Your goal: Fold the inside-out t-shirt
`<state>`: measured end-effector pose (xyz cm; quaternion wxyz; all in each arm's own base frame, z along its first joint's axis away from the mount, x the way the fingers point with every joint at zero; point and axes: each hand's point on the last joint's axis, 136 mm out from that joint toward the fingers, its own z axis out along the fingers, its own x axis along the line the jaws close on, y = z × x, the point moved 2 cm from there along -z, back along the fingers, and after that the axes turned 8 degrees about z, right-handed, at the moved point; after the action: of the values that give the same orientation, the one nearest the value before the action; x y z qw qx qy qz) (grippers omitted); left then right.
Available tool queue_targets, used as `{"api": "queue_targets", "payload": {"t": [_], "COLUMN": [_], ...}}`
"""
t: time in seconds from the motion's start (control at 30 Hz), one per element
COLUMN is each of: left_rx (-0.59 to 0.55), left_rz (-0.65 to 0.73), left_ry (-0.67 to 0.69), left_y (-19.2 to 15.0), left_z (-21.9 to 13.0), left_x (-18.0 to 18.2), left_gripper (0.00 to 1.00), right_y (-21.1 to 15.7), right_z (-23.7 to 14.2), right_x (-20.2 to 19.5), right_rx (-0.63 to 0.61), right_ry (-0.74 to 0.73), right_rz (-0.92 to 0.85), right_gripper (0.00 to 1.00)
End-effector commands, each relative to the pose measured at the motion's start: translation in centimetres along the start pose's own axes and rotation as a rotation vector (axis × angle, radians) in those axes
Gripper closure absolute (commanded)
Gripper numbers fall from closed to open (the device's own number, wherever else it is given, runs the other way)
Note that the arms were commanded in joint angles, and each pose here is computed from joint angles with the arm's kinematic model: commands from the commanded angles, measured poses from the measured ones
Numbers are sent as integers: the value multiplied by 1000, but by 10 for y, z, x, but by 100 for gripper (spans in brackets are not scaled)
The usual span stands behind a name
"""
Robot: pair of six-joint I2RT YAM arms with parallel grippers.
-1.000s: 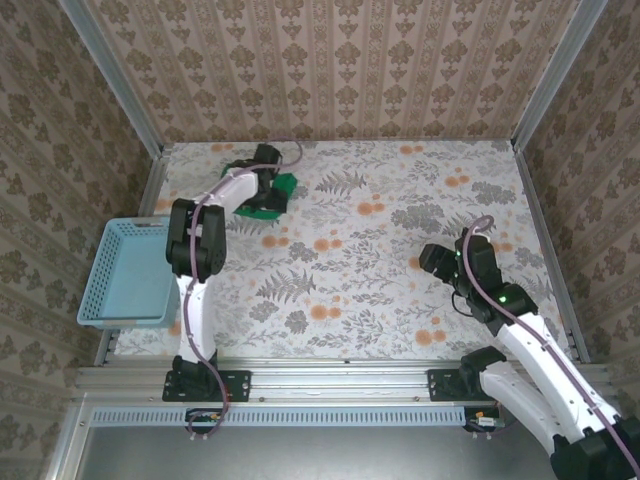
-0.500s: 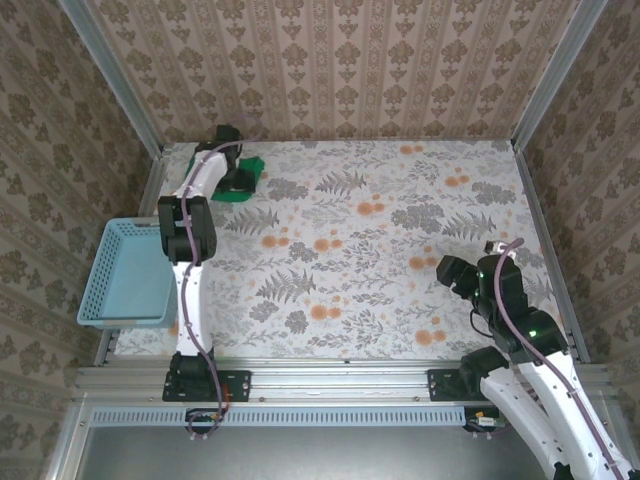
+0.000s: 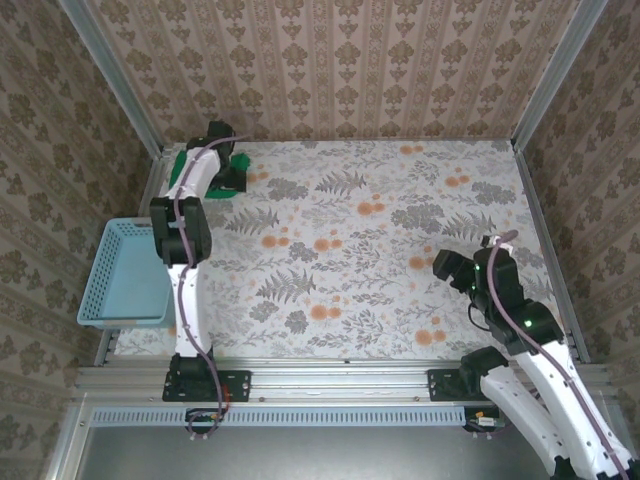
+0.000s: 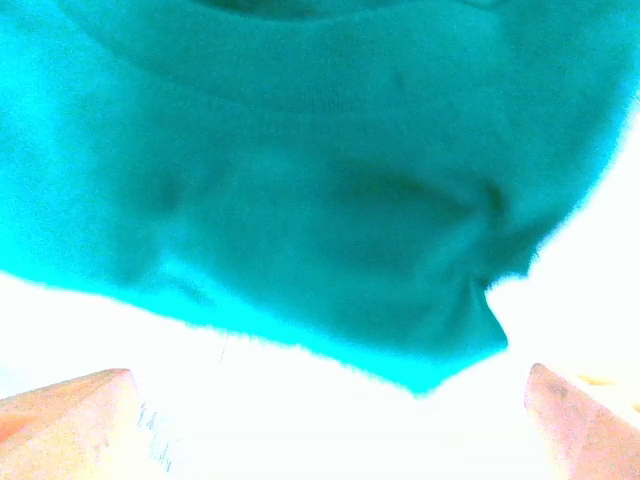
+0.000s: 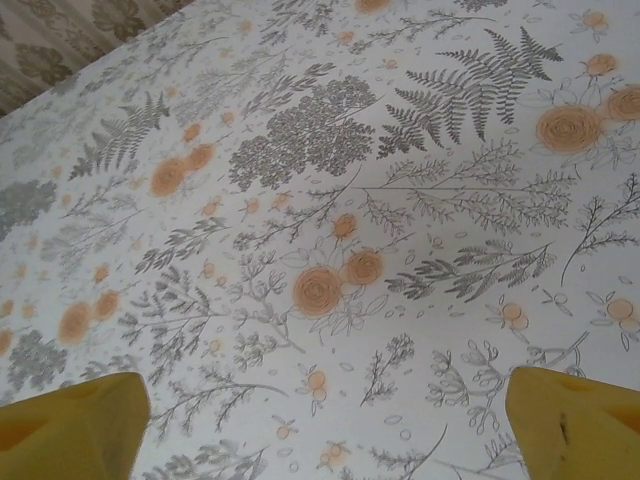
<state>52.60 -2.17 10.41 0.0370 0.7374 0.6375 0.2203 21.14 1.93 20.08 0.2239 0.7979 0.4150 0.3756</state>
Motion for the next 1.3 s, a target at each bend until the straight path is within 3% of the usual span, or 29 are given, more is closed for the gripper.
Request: {"api": "queue_targets", "payload": {"t": [0.0, 0.17, 0.27, 0.4, 0.67, 1.03, 1.27], "left_rx": [-294, -549, -608, -702, -762, -847, -852], "left_rz": [-67, -243, -338, -321, -146, -73, -24], "left_ry": [92, 173, 209, 169, 107, 19, -32], "left_y": [13, -43, -90, -132, -142, -140, -138], "left_z": [-106, -154, -151, -126, -104, -63, -49], "left_x": [18, 35, 50, 44, 20, 10, -1], "left_gripper": [0, 0, 0, 0, 0, 0, 0], "right_y": [22, 49, 62, 59, 41, 48, 40], "right_z": [14, 41, 58, 97, 155, 161, 179], "right_x": [-6, 1, 1, -4, -7, 2, -1], "right_rx": [-97, -247, -319, -319, -318, -401, -346], "right_ry": [-113, -160, -196, -221, -176, 71, 125], "right_rz": [-82, -168, -183, -234, -362, -369, -354], "right_gripper": [0, 0, 0, 0, 0, 0, 0]}}
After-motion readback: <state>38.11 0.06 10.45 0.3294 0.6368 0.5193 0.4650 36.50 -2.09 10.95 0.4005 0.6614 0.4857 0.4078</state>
